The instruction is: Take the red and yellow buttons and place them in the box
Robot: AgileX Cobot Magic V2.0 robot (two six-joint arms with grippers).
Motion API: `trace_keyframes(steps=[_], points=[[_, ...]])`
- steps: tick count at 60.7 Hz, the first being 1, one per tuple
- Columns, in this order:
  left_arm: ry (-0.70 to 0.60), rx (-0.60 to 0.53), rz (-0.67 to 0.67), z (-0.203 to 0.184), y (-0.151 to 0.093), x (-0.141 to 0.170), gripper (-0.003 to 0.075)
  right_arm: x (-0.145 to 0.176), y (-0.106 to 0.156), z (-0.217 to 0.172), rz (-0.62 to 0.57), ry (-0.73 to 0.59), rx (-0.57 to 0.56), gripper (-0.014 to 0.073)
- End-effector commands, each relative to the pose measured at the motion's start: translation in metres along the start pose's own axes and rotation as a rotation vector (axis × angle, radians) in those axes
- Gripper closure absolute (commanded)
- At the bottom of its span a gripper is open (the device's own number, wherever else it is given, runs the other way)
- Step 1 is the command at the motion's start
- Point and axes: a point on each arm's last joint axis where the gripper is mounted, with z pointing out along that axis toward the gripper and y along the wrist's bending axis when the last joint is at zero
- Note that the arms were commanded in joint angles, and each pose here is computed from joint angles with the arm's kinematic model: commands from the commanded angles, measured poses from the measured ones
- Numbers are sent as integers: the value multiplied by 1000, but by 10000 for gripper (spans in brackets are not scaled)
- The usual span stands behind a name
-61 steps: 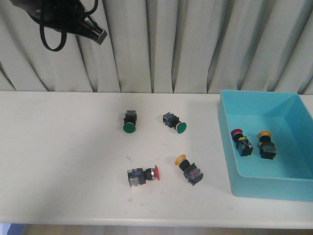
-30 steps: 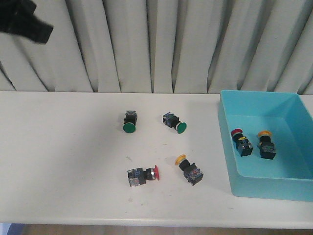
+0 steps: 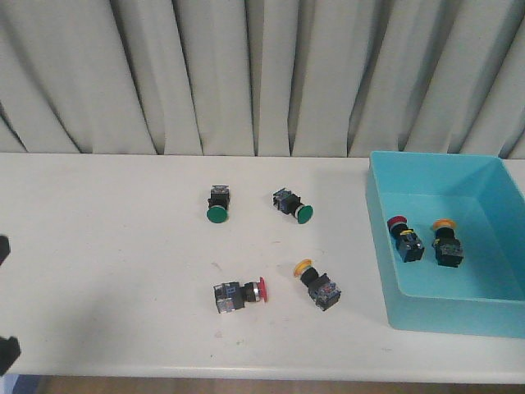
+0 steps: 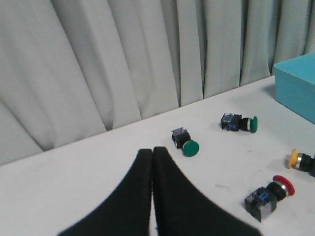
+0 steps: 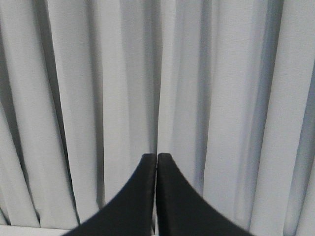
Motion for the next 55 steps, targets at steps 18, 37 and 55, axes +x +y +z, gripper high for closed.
trace_keyframes(steps=[18,37,55], points=[[-188,-158,-189,-28,10,63,726,-10,2,-2,37,-34,-24,603],[-196,-283,-159,-46,13,88,726,-10,2,-2,37,-34,-24,603],[-167,-283,-110,-50,12,93,726,-10,2,-2,37,-34,-24,603]])
